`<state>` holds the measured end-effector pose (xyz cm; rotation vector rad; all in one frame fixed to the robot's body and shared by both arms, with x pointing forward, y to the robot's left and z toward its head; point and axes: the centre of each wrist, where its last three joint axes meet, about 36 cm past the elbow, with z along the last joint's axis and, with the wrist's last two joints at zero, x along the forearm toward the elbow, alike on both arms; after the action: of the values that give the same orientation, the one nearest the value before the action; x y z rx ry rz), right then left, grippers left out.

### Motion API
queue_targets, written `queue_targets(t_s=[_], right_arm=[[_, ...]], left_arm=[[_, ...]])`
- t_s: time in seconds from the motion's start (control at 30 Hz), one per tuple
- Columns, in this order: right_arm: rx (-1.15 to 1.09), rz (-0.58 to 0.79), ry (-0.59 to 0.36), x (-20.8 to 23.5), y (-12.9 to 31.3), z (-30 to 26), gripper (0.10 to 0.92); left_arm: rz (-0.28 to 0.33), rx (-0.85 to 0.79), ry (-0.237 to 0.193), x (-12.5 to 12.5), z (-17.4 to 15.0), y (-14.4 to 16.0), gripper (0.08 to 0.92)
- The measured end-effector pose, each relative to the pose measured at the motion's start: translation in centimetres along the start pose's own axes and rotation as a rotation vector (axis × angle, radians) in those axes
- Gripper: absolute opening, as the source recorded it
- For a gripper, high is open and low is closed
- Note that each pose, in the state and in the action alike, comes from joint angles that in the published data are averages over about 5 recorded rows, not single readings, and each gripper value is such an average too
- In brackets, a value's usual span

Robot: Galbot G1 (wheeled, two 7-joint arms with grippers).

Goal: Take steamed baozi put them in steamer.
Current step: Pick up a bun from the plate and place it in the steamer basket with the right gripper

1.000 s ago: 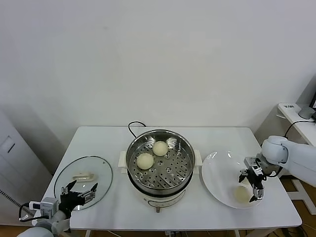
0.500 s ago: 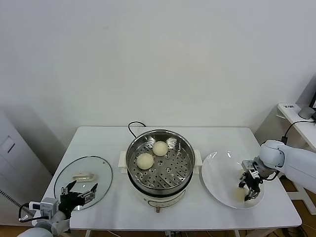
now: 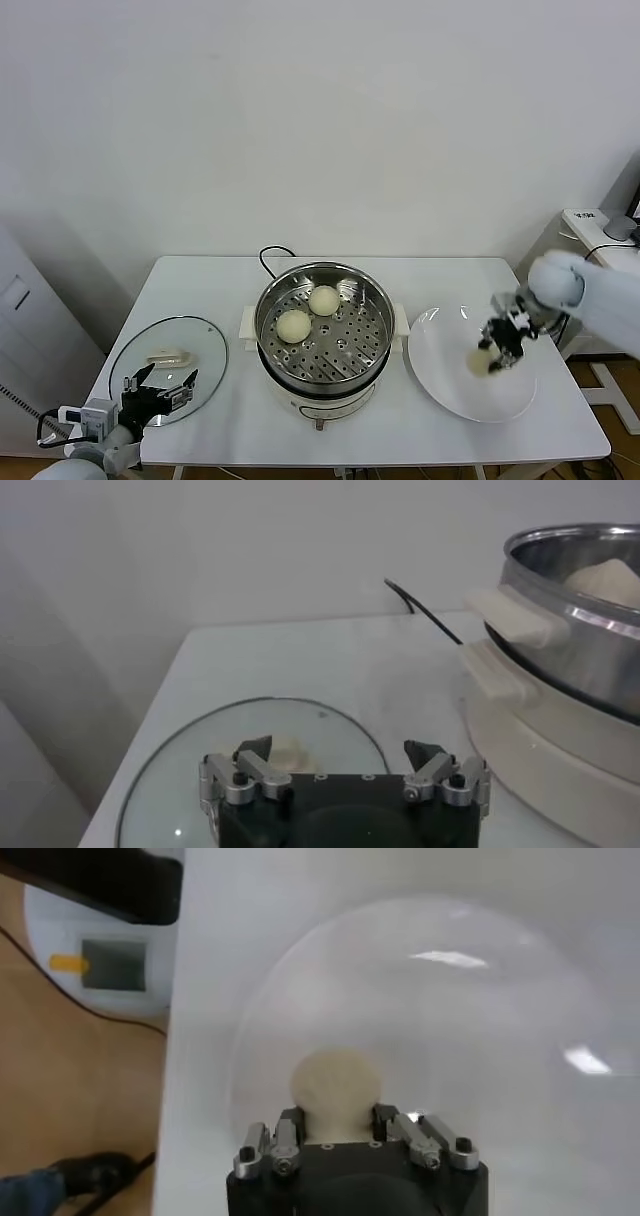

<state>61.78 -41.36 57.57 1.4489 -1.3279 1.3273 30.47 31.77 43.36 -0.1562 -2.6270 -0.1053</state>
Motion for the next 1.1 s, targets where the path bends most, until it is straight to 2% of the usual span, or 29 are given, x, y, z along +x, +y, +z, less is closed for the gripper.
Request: queue_targets(t_s=[0.23,0.47,0.73,1.1], right_arm=[[0.207,0.099,-0.085,6.7,-4.9,-5.6,0.424],[0.509,0.126,-0.156,9.8,-8.3,-14.0,0.424],[0.854,0.085,-0.192,8.8,-9.5,-23.4,0.425],[1.234,-0.026,-0.193,3.7,-7.4,-32.1,0.428]], left_arm=[[-0.001,-0.006,0.005,-0.1,0.1,0.2,0.823],[0.003,-0.007,0.006,-0.2,0.1,0.1,0.823],[0.005,-0.008,0.007,-0.2,0.2,0.1,0.823],[0.003,-0.005,0.005,-0.3,0.3,0.1,0.823]])
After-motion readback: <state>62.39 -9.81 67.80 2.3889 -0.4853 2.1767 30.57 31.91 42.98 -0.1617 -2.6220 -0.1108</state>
